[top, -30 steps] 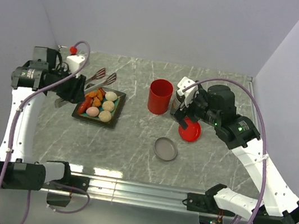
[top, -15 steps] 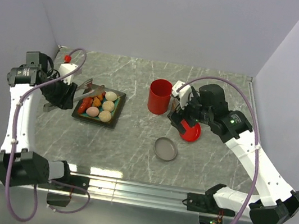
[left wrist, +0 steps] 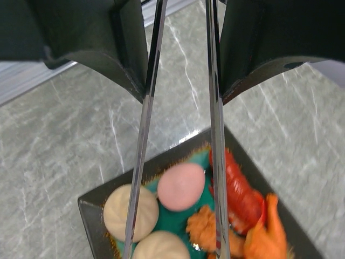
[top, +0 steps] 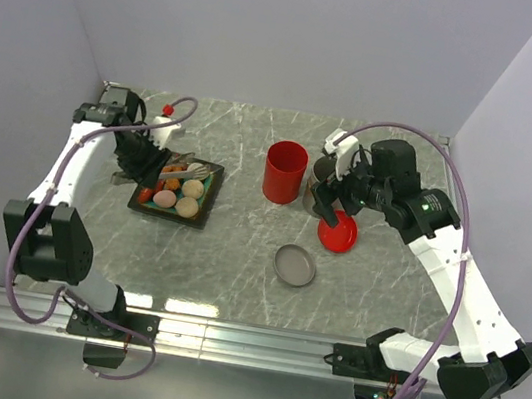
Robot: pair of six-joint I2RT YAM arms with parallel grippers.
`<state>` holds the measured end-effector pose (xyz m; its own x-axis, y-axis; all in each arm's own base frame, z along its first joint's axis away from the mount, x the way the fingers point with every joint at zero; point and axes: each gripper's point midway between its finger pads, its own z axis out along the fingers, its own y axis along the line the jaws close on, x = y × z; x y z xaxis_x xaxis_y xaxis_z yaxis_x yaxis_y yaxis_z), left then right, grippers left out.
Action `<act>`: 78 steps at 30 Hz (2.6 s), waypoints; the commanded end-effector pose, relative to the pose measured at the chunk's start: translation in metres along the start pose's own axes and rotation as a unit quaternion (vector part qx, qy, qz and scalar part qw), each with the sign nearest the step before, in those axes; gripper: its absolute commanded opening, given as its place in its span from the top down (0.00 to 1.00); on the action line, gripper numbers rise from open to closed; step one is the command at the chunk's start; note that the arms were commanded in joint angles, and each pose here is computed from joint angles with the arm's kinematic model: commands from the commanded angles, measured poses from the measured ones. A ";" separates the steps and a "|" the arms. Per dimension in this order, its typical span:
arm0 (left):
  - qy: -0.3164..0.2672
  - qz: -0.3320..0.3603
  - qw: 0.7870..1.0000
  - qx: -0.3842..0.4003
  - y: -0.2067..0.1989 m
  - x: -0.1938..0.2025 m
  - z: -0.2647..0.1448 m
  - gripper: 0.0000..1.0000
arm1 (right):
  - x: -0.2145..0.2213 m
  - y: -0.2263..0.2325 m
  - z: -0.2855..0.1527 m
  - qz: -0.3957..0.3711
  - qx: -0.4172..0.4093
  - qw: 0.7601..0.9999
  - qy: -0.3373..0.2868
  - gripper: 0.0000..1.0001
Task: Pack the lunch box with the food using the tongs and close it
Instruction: Pick up the food using the clamp, then place the food into the lunch box
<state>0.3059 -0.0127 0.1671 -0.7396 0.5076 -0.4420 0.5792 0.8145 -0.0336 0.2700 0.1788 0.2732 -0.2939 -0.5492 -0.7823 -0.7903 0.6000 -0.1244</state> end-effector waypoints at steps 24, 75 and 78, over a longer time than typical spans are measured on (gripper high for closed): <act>0.055 0.077 0.995 -0.033 0.020 -0.019 0.039 0.50 | -0.017 -0.006 -0.007 0.019 0.000 0.999 -0.026 0.00; -0.156 0.154 0.970 0.104 -0.138 -0.174 -0.078 0.88 | -0.033 -0.034 -0.020 0.114 -0.006 0.992 -0.061 0.00; -0.153 0.159 0.970 0.099 -0.141 -0.176 -0.062 0.86 | -0.035 -0.048 -0.025 0.147 -0.001 0.987 -0.071 0.00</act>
<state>0.3278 -0.1870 0.3118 -0.3958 0.6034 -0.6922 0.8373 0.5467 -0.0022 0.2976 0.1569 0.2956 -0.4397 -0.3473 -0.8283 -0.6989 0.7115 0.0727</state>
